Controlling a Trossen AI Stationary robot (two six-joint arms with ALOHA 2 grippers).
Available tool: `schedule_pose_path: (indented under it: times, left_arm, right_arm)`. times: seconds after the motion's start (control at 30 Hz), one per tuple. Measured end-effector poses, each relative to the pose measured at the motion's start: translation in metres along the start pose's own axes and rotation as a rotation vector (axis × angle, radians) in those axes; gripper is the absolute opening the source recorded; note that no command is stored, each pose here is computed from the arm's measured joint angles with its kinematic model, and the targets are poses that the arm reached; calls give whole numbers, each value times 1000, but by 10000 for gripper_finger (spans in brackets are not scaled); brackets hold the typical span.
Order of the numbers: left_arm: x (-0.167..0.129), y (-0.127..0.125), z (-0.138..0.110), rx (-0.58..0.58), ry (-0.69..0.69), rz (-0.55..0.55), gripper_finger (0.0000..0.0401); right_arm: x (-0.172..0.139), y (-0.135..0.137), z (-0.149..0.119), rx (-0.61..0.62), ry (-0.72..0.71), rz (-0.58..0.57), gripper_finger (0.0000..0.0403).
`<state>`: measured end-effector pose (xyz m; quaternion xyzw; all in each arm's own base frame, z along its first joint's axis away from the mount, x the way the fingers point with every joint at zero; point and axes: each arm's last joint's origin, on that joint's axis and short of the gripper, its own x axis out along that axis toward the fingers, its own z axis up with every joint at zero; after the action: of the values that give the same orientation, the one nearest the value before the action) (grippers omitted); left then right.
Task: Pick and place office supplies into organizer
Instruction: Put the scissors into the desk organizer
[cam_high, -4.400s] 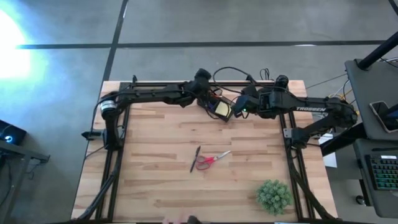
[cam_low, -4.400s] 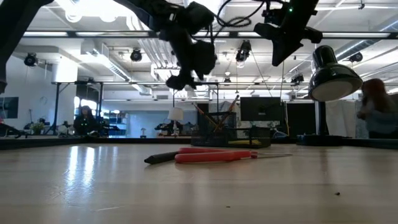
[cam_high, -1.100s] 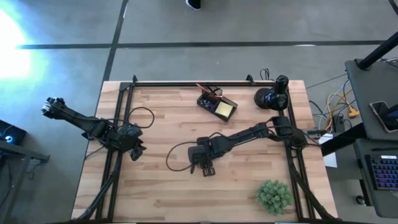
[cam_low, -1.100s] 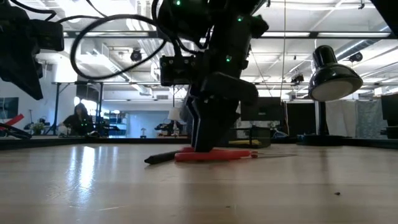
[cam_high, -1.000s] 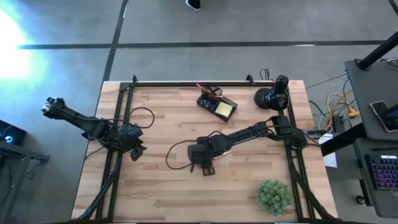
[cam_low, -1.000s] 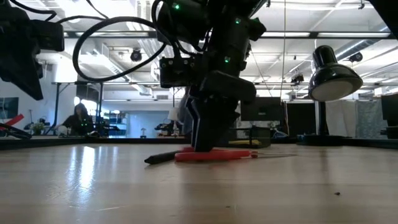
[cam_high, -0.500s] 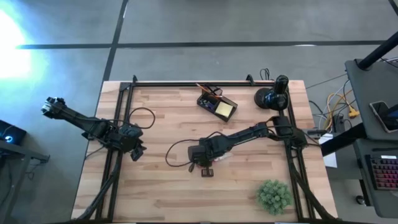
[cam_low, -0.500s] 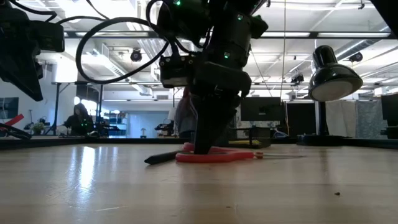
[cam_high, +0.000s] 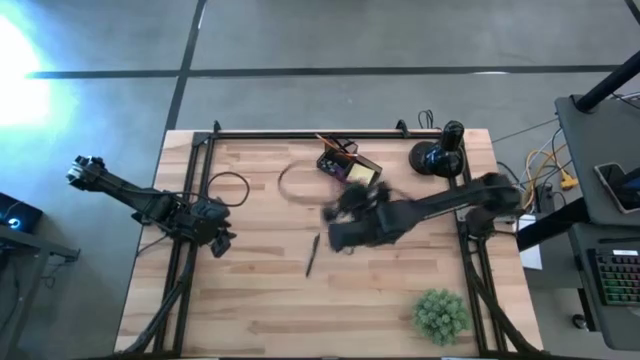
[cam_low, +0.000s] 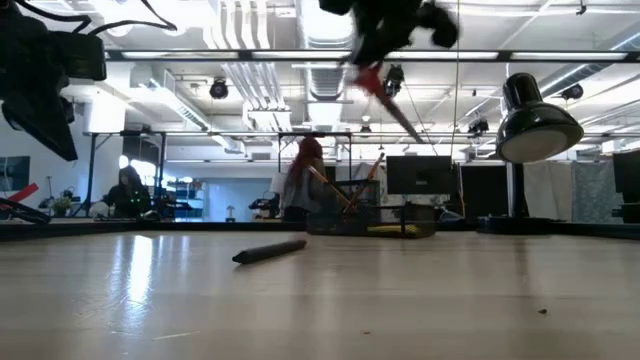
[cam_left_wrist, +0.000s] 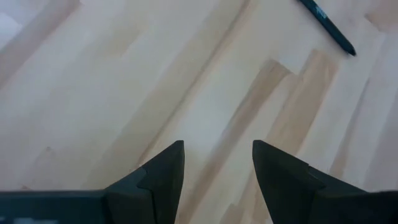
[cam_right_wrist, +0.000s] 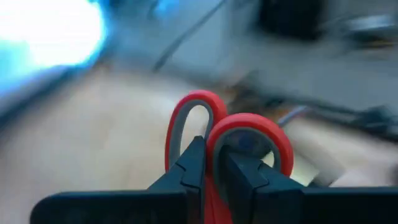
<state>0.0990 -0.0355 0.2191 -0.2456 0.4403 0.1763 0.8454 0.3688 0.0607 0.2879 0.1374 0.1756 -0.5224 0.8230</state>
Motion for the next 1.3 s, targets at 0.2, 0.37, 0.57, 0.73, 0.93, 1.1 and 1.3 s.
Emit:
schedule_pose_path:
  times: [0.2, 0.37, 0.57, 0.73, 0.93, 1.1, 1.3]
  left_arm:
    - [0, 2, 3, 20, -87, 57, 175]
    - [-1, 2, 5, 21, -146, 87, 175]
    - [-1, -2, 7, 3, -174, 54, 175]
    - [1, -3, 9, -1, -201, 80, 175]
    - [5, -5, 11, 35, -243, 132, 175]
    - [9, -7, 11, 48, -227, 156, 175]
    - [14, -10, 10, 66, -206, 184, 175]
  right_arm:
    - [22, -49, 42, 388, -377, -239, 29]
    - [72, -67, 58, 401, -426, -398, 29]
    - [115, -82, 71, 525, -508, -499, 29]
    - [151, -89, 94, 640, -530, -532, 29]
    - [188, -72, 113, 506, -473, -473, 29]
    - [214, -55, 103, 409, -482, -441, 29]
    - [227, -42, 81, 340, -447, -422, 29]
